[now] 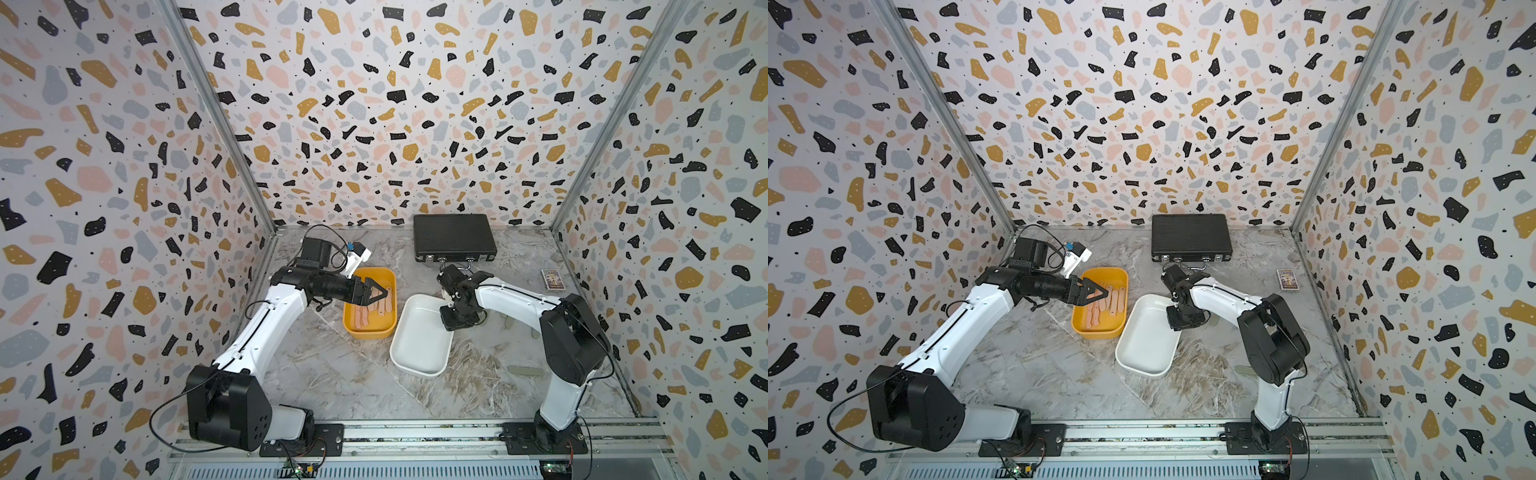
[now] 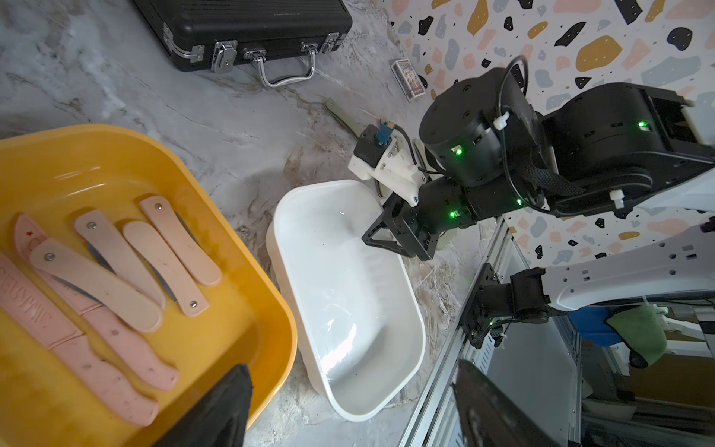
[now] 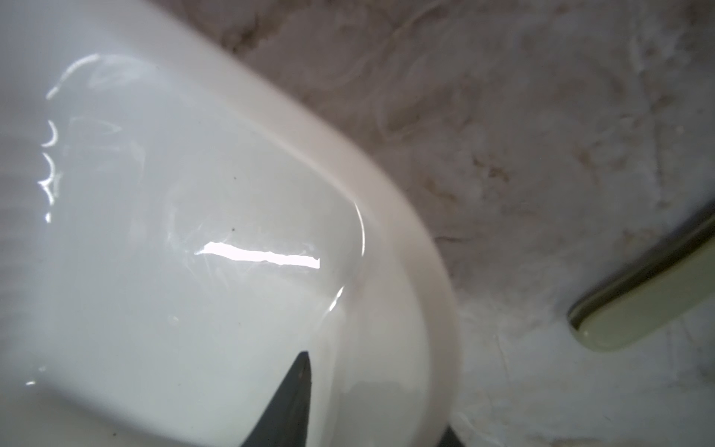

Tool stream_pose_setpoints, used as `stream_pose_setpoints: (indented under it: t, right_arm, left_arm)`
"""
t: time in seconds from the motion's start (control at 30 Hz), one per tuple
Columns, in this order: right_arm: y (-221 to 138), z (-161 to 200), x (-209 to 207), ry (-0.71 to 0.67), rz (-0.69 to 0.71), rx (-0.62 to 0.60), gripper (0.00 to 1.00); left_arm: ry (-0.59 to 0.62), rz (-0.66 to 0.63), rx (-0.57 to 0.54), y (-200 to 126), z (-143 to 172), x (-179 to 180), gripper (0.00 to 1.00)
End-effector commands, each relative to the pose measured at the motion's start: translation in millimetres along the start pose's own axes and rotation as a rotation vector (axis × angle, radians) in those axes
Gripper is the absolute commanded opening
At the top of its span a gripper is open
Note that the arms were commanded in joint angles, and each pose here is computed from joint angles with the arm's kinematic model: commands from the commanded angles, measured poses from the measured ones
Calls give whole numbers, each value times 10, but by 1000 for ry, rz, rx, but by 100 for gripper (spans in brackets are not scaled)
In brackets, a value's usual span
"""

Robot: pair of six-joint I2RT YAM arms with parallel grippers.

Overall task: Place the fruit knives into the storage box by color
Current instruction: Move the storage box to the center of the board.

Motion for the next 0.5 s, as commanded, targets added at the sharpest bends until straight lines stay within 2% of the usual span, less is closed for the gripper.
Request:
stream_pose_setpoints:
  t: [0.0,0.17,0.47]
  right_arm:
    - [-62,-121,-92,-4,31,-4,27]
    - [-103,-328,-128,0,32,-22,16]
    - [-82,-656,-120,7,19,-37,10]
  left_arm:
    - [19,29,-18,-1,-12,-43,83]
    - [16,28,-16,14,-13,-26,83]
    - [13,11,-11,12,-64,-5,83]
Point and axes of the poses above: each gripper's point midway between its finger pads, its own y axis out along the fingers, its own x axis along the line the jaws close on, z = x × y, the point moved 8 cm from there along -y, back along the fingers, and after that the axes turned 4 degrees about y, right-handed, at the moved point
